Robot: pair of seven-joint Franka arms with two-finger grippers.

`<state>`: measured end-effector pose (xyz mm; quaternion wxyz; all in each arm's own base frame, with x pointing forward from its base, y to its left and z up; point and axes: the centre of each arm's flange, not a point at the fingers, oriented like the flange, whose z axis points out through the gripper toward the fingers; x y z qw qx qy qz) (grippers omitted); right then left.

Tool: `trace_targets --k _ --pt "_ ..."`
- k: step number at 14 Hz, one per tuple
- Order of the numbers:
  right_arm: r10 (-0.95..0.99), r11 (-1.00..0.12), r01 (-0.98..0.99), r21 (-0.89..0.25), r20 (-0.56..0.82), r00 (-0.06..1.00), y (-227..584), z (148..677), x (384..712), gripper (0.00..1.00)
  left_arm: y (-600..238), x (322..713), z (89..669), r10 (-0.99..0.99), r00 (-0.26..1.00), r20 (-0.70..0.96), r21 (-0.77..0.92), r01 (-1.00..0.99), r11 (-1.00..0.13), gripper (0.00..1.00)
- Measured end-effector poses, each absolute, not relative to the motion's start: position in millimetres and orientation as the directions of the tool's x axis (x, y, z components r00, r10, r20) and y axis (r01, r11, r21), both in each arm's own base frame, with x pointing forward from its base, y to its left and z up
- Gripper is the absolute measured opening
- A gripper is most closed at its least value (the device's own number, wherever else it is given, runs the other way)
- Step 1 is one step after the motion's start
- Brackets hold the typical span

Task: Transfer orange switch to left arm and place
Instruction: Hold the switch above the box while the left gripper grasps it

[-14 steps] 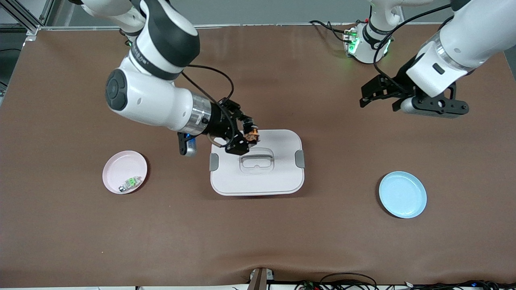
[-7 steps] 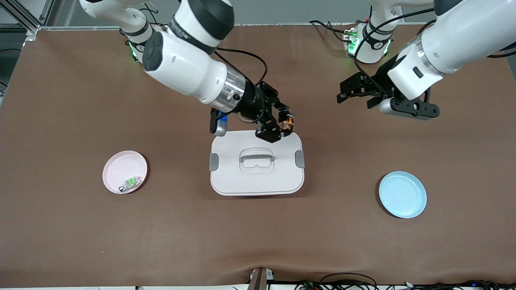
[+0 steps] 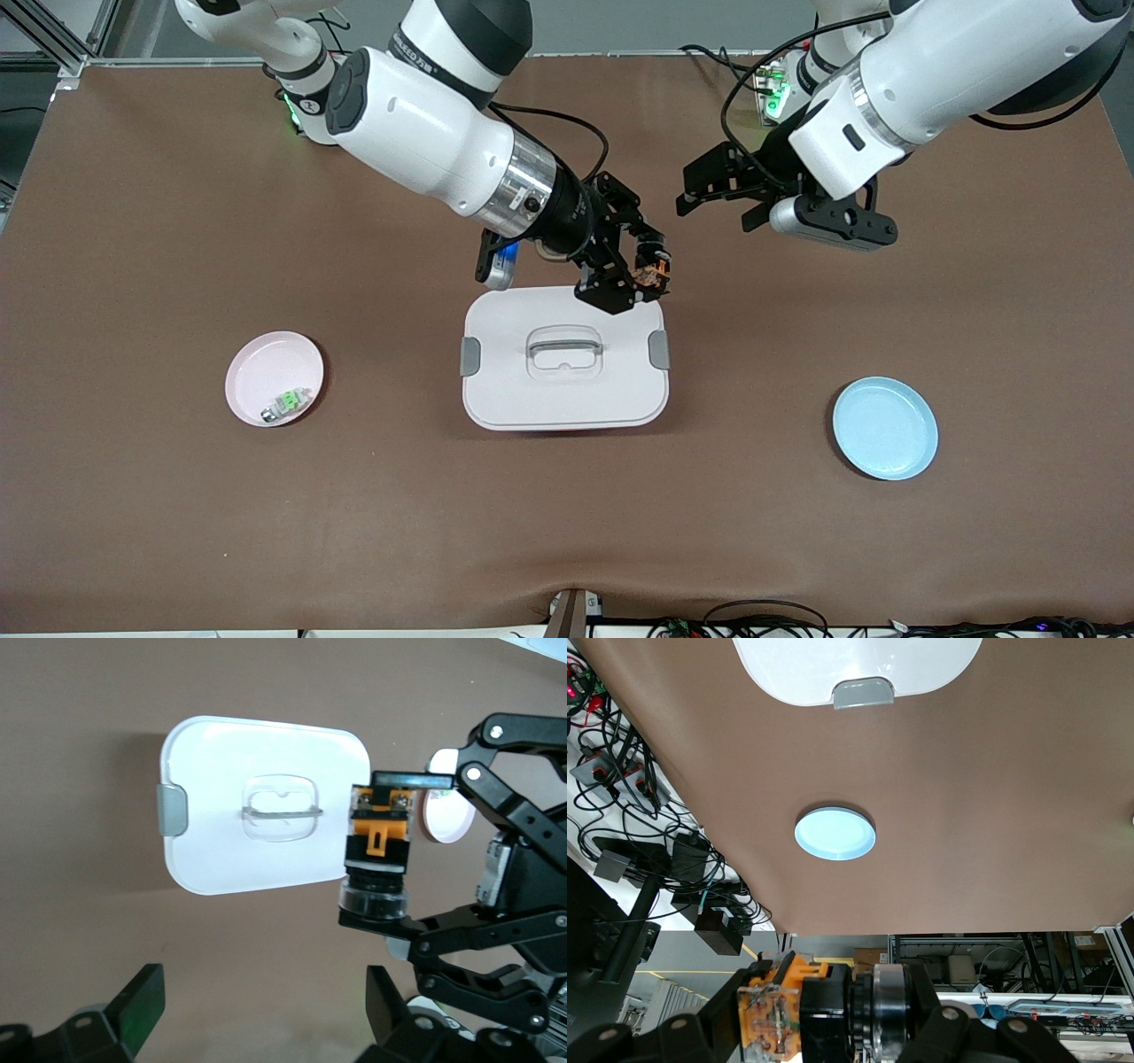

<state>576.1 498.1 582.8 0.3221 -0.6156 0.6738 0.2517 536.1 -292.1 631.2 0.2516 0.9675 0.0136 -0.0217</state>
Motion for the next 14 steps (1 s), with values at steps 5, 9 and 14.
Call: trace_targets --k 5,9,14 --pt "-0.669 0.107 -0.993 -0.054 -0.743 -0.032 503.2 580.7 572.8 0.74 -296.8 546.6 630.5 0.037 0.998 -0.042 0.567 0.055 -0.822 1.00" --pt "-0.669 0.086 -0.995 -0.049 -0.743 -0.021 518.7 580.9 559.2 0.74 -296.8 562.0 621.1 0.025 1.000 0.017 0.595 0.010 -0.803 1.00" --pt "-0.657 0.099 -0.994 -0.056 -0.753 -0.023 524.0 584.6 555.6 0.74 -295.3 571.4 609.8 -0.008 0.999 0.044 0.598 -0.033 -0.801 0.99"
